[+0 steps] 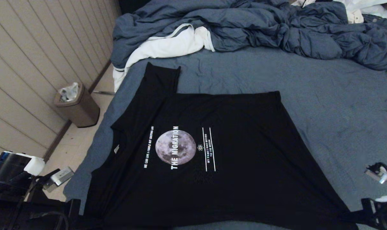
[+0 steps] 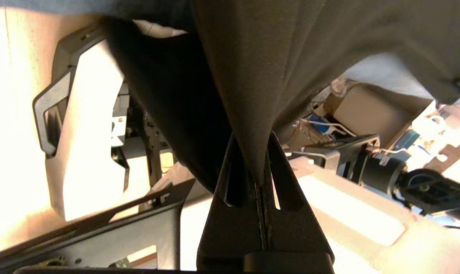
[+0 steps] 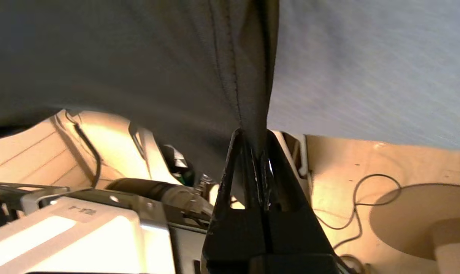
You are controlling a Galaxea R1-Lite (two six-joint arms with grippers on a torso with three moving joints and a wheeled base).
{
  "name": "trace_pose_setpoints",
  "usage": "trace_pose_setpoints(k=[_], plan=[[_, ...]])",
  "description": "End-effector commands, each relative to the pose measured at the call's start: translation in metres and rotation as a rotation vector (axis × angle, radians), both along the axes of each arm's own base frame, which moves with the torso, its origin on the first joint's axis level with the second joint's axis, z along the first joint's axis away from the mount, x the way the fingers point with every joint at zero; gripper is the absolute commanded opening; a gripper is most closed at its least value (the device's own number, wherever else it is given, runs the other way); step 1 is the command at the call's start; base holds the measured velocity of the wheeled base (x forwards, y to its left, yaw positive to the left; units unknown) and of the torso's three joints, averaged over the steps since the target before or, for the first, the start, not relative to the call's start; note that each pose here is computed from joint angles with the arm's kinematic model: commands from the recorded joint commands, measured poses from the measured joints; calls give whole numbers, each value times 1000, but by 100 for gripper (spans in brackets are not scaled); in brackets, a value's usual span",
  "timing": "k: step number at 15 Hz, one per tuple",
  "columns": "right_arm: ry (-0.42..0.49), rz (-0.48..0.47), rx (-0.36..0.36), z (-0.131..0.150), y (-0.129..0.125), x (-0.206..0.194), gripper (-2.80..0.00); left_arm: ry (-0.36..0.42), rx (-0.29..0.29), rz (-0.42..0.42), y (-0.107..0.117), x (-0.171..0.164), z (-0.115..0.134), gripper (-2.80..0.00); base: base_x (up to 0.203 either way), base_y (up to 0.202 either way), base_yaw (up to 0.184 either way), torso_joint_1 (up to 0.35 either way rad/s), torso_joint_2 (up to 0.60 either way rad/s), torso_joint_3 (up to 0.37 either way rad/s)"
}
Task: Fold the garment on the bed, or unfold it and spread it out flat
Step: Fold the black T-shirt
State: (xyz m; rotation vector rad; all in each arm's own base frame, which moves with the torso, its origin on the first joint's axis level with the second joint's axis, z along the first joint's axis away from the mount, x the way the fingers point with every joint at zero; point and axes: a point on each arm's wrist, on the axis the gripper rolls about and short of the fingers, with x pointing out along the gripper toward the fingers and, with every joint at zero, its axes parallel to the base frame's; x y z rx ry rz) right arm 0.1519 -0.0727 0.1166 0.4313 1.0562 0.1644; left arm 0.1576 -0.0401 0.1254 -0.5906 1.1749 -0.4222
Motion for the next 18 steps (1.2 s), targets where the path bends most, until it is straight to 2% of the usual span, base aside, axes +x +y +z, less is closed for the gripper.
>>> trace_pose_setpoints(k=[1, 6, 12, 14, 18], plan=[[-12, -15, -12, 2, -7, -2, -280, -10, 1, -6, 1, -3, 0, -280, 0, 0, 0, 0, 0, 0], [-77, 10, -27, 21, -8, 13, -280, -126, -13, -8, -1, 7, 25, -280, 0, 0, 0, 0, 0, 0], [-139, 41, 21, 59, 6, 58, -280, -240, -36, -3, -5, 32, 71, -280, 0, 0, 0, 0, 0, 0], [-148, 50, 38, 66, 8, 80, -280, -240, -36, 1, -7, 47, 74, -280, 0, 0, 0, 0, 0, 0], [-156, 20, 57, 70, -2, 123, -280, -197, -31, 31, -5, 87, 64, -280, 0, 0, 0, 0, 0, 0]])
